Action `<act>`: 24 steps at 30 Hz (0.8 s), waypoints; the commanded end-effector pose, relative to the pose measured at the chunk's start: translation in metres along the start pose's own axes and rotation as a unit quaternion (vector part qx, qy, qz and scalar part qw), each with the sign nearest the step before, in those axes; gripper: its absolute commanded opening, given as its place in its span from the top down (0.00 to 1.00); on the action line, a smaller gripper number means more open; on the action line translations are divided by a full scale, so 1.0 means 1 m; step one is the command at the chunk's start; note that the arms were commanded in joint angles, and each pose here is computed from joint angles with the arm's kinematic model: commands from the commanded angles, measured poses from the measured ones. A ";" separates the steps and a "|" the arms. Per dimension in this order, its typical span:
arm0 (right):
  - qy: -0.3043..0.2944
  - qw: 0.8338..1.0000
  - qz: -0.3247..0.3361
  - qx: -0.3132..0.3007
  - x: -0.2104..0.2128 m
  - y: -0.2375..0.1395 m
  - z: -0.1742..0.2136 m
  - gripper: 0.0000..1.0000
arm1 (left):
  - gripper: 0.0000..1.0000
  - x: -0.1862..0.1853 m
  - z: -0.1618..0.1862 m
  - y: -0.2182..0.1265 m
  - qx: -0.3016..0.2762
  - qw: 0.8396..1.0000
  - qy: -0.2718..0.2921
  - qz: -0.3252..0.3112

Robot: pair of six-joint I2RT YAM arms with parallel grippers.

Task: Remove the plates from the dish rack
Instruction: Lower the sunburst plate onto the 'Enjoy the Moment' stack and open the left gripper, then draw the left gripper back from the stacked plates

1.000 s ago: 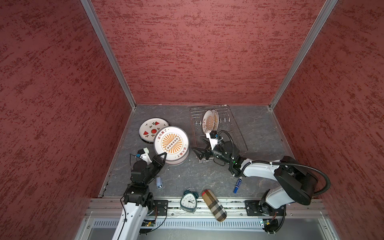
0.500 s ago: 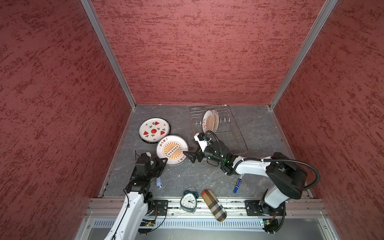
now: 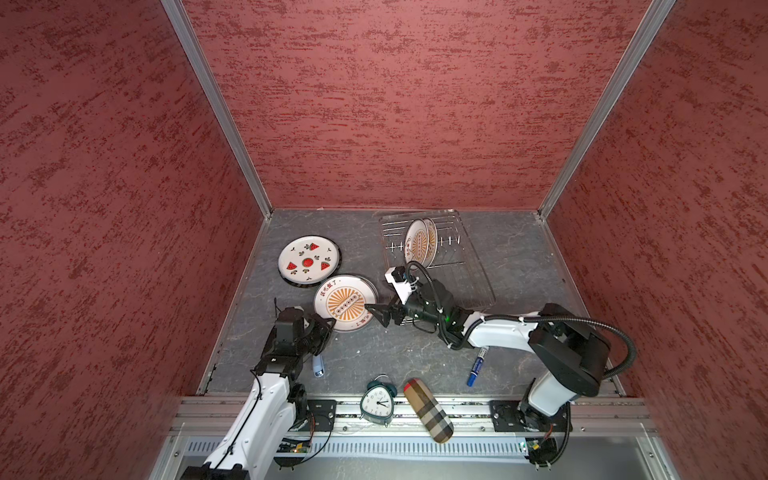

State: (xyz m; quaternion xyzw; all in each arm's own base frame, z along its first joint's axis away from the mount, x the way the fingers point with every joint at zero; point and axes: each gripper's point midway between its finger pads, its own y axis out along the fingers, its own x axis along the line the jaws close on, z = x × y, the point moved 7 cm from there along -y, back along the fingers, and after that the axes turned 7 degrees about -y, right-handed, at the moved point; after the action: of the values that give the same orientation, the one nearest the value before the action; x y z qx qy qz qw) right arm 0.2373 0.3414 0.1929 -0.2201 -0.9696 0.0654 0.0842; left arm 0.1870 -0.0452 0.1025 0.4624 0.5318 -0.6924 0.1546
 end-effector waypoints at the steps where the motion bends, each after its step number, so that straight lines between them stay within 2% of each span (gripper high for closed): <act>1: -0.019 1.000 0.005 -0.014 0.002 0.004 -0.010 0.01 | 0.99 -0.033 -0.006 -0.003 -0.012 0.998 0.023 0.059; 10: -0.025 1.000 0.013 -0.004 0.000 0.005 -0.008 0.01 | 0.90 -0.031 -0.007 0.007 0.007 0.999 0.008 0.042; 12: -0.025 1.000 0.015 -0.003 0.000 0.005 -0.008 0.01 | 0.81 -0.031 -0.007 0.006 0.005 0.999 0.007 0.042; 17: -0.028 0.999 0.016 -0.004 0.001 0.004 -0.010 0.01 | 0.74 -0.028 -0.007 0.003 -0.006 0.999 0.005 0.035; 23: -0.029 0.999 0.014 -0.006 0.001 0.002 -0.011 0.01 | 0.57 -0.024 -0.009 0.003 -0.019 1.000 0.003 0.022; 24: -0.030 0.999 0.014 -0.006 0.001 0.002 -0.011 0.01 | 0.49 -0.023 -0.010 0.002 -0.025 1.000 0.003 0.019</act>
State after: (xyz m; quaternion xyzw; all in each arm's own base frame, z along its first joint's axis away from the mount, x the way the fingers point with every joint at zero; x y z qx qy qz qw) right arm 0.2396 0.3404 0.1897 -0.2313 -0.9668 0.0799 0.0738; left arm 0.1995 -0.0460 0.1077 0.4555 0.5306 -0.6953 0.1658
